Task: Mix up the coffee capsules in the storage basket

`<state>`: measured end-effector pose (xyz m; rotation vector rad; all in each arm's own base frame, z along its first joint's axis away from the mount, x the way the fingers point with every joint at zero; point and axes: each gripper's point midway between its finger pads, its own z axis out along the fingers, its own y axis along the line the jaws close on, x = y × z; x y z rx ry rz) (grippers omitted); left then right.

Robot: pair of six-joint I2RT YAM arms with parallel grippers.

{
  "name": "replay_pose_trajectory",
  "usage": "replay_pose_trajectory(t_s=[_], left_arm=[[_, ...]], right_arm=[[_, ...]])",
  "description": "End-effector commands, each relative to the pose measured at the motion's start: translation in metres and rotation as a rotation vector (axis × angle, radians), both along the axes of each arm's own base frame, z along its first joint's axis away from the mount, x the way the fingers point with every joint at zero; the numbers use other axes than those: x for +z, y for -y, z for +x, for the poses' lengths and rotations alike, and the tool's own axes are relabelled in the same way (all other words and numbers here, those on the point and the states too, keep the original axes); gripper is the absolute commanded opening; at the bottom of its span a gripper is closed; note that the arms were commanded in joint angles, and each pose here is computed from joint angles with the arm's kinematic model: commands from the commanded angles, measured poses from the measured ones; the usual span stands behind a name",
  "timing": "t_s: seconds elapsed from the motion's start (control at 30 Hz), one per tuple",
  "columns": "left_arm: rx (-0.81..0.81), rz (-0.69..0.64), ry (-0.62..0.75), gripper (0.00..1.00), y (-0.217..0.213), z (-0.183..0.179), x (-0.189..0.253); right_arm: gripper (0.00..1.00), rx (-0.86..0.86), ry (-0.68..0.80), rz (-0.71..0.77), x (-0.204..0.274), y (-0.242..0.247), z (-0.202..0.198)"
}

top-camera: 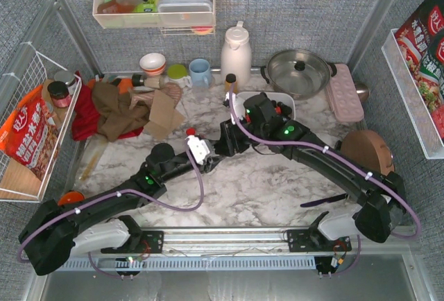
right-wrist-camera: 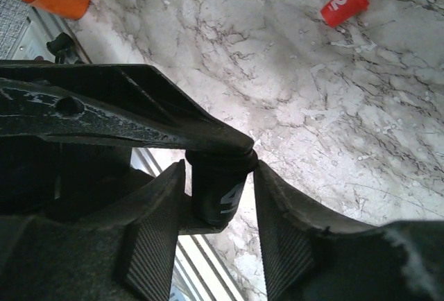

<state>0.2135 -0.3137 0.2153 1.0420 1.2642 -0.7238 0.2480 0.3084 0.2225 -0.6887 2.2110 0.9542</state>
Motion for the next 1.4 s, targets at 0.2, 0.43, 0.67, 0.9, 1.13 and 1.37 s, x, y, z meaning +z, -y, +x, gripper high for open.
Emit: replay_pose_trajectory(t_s=[0.2, 0.43, 0.67, 0.9, 1.13, 1.37], left_arm=[[0.063, -0.062, 0.021, 0.65, -0.002, 0.010, 0.019], [0.177, -0.085, -0.027, 0.99, -0.022, 0.016, 0.008], [0.584, -0.195, -0.248, 0.99, -0.077, 0.049, -0.017], [0.820, -0.092, -0.490, 0.99, -0.096, 0.074, -0.075], [0.884, 0.016, -0.653, 0.96, -0.097, 0.095, -0.118], [0.884, 0.107, -0.746, 0.78, -0.095, 0.115, -0.151]], right_arm=[[0.30, -0.084, 0.032, -0.014, -0.001, 0.011, 0.006], [0.21, -0.212, 0.104, -0.058, -0.003, 0.027, 0.032], [0.21, -0.530, 0.292, -0.284, -0.015, 0.096, 0.116], [0.28, -0.741, 0.260, -0.395, -0.049, 0.156, 0.204], [0.49, -0.764, 0.163, -0.485, -0.081, 0.179, 0.248], [0.66, -0.726, 0.142, -0.502, -0.073, 0.184, 0.237]])
